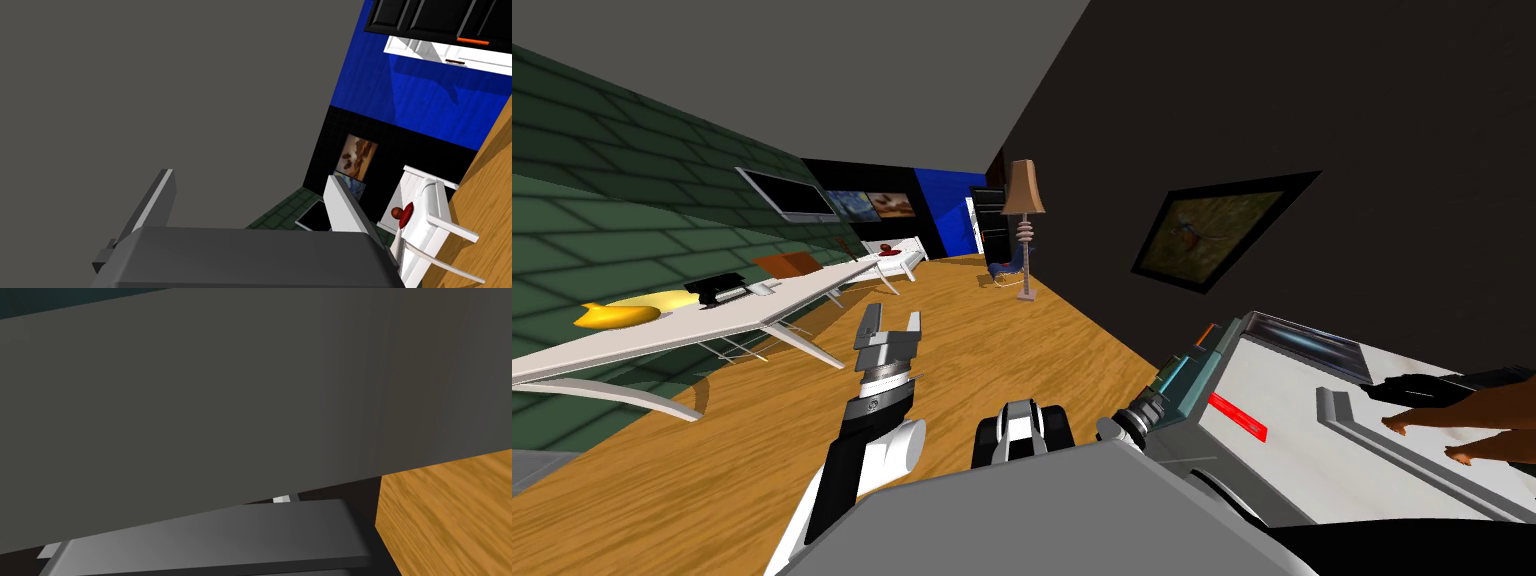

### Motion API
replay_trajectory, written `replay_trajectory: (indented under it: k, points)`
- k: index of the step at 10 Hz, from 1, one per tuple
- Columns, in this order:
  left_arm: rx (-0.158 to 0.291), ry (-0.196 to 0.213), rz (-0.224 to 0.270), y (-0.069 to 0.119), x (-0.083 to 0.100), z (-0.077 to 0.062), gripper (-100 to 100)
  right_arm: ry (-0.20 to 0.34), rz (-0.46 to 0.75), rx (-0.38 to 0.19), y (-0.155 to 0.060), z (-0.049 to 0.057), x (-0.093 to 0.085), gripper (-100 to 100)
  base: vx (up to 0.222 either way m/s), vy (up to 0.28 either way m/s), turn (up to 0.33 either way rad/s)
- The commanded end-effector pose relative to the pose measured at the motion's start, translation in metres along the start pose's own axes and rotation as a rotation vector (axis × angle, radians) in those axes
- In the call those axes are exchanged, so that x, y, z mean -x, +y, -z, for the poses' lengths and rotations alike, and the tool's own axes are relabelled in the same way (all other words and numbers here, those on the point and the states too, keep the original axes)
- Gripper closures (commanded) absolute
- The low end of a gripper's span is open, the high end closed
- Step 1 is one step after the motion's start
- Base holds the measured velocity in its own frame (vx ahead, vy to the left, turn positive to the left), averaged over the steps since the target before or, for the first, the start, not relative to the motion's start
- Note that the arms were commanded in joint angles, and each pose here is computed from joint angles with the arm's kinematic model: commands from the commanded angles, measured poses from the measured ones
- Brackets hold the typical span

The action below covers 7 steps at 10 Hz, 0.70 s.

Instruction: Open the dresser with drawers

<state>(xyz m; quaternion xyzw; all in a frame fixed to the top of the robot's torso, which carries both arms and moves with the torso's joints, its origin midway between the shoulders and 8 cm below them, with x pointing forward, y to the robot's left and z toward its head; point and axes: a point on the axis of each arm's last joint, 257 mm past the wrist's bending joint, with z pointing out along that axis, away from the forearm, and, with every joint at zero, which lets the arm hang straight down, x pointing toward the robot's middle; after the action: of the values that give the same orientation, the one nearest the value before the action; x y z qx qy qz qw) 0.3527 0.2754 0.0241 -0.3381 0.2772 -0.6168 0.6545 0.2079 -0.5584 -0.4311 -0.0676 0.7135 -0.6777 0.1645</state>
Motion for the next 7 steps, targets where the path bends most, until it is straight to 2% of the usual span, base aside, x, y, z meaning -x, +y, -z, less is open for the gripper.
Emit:
replay_trajectory:
  k: [1,2,5,7]
  points:
    - [0.0,0.0,0.0,0.0,0.0,0.0,0,-0.005,-0.016,-0.027,-0.012,-0.012,0.008,-100,-0.01,0.004,0.008]
    - [0.0,0.0,0.0,0.0,0.0,0.0,0,-0.01,-0.041,-0.026,-0.017,-0.022,0.022,-100,-0.042,0.024,-0.019]
    - [0.0,0.0,0.0,0.0,0.0,0.0,0,-0.008,-0.037,-0.026,-0.017,-0.022,0.02,-100,-0.029,0.015,0.002]
    - [0.0,0.0,0.0,0.0,0.0,0.0,0,-0.013,-0.055,-0.026,-0.02,-0.027,0.029,-100,-0.017,0.009,-0.01]
